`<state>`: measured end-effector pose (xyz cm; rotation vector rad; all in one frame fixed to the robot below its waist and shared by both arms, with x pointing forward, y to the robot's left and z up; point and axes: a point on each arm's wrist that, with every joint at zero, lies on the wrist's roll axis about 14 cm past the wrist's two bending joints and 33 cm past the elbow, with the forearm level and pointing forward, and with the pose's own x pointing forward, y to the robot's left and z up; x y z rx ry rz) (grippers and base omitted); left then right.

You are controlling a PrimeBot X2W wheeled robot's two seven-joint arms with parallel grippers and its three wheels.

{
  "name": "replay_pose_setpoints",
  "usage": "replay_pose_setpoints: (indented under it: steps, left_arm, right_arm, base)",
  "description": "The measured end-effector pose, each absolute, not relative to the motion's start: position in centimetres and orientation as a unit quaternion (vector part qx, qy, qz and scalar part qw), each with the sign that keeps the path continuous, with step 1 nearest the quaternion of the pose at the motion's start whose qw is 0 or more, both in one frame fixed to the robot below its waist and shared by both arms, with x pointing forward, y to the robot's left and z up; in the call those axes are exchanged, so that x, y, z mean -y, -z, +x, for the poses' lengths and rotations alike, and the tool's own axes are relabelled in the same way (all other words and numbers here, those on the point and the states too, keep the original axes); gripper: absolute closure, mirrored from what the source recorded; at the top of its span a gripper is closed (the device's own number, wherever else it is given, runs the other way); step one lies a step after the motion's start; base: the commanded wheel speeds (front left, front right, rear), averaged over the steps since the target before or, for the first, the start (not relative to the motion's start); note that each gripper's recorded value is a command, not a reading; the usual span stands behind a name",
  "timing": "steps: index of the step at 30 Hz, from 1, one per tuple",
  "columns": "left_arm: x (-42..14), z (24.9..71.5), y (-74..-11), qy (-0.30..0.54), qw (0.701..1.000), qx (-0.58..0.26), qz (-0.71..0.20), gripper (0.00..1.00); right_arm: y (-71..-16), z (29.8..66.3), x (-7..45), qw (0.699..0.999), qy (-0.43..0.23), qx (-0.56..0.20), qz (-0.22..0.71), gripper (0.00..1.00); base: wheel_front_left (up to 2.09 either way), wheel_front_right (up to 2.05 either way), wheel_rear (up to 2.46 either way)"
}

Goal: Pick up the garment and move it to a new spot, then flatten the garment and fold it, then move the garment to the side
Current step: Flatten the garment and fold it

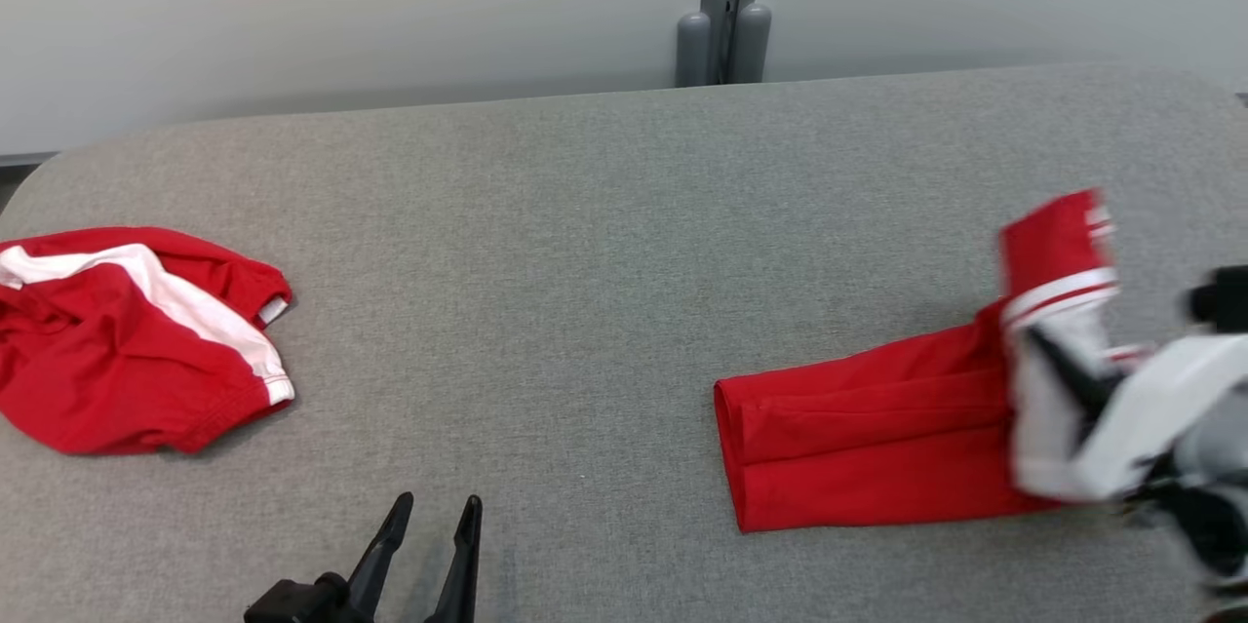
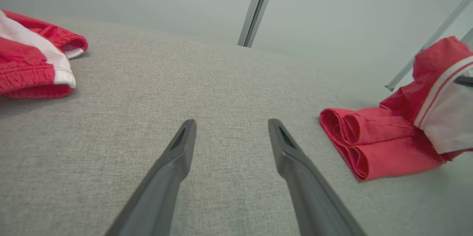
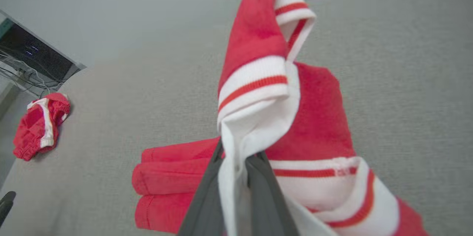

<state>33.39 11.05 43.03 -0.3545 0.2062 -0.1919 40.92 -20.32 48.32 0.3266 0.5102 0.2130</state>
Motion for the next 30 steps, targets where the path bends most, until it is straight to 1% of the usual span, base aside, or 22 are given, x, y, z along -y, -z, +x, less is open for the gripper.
replay_pose_setpoints:
  steps: [3, 7, 12, 17, 18, 19, 20, 23, 24, 26, 30]
  left_arm:
    - [-10.3, 33.4, -43.0, 0.105, 0.973, -0.104, -0.177, 0.0]
    - [-10.1, 33.5, -42.5, 0.107, 0.973, -0.109, -0.174, 0.0]
    - [-10.7, 33.4, -42.2, 0.094, 0.974, -0.113, -0.173, 0.0]
    - [-10.9, 33.2, -41.9, 0.086, 0.974, -0.117, -0.175, 0.0]
    - [-10.8, 33.1, -41.9, 0.087, 0.974, -0.117, -0.176, 0.0]
    - [-10.7, 33.1, -41.8, 0.088, 0.973, -0.118, -0.176, 0.0]
    - [-10.6, 33.0, -41.8, 0.089, 0.973, -0.118, -0.177, 0.0]
    - [-10.5, 32.9, -41.8, 0.09, 0.973, -0.118, -0.178, 0.0]
    - [-10.5, 32.9, -41.8, 0.09, 0.973, -0.118, -0.178, 0.0]
    - [-10.5, 32.6, -41.7, 0.088, 0.972, -0.121, -0.179, 0.0]
    - [-10.8, 32.1, -41.8, 0.082, 0.973, -0.118, -0.179, 0.0]
  right_arm:
    - [-47.8, 39.6, 13.8, 0.933, -0.167, -0.258, 0.186, 1.0]
    - [-46.6, 39.1, 7.8, 0.919, -0.202, -0.257, 0.221, 1.0]
    - [-44.3, 38.6, 5.1, 0.913, -0.217, -0.271, 0.213, 1.0]
    - [-44.0, 38.6, 2.9, 0.908, -0.237, -0.256, 0.231, 1.0]
    - [-44.3, 38.9, 2.7, 0.91, -0.239, -0.247, 0.231, 0.75]
    - [-44.7, 39.1, 2.5, 0.913, -0.241, -0.233, 0.233, 0.4]
    - [-45.4, 39.4, 2.5, 0.914, -0.24, -0.219, 0.244, 0.0]
    - [-47.6, 40.1, 3.0, 0.921, -0.232, -0.163, 0.265, 0.0]
    - [-47.6, 40.1, 3.0, 0.921, -0.232, -0.163, 0.265, 0.0]
    - [-49.6, 40.4, 3.6, 0.925, -0.227, -0.123, 0.278, 0.0]
    - [-51.8, 39.4, 7.0, 0.942, -0.192, -0.061, 0.267, 0.0]
  base:
    - [0.0, 0.0, 0.0]
    - [0.0, 0.0, 0.0]
    - [0.0, 0.0, 0.0]
    - [0.0, 0.0, 0.0]
    - [0.0, 0.0, 0.0]
    - [0.0, 0.0, 0.0]
    - [0.0, 0.0, 0.0]
    - [0.0, 0.0, 0.0]
    - [0.0, 0.0, 0.0]
    - [0.0, 0.0, 0.0]
    - [0.0, 0.0, 0.0]
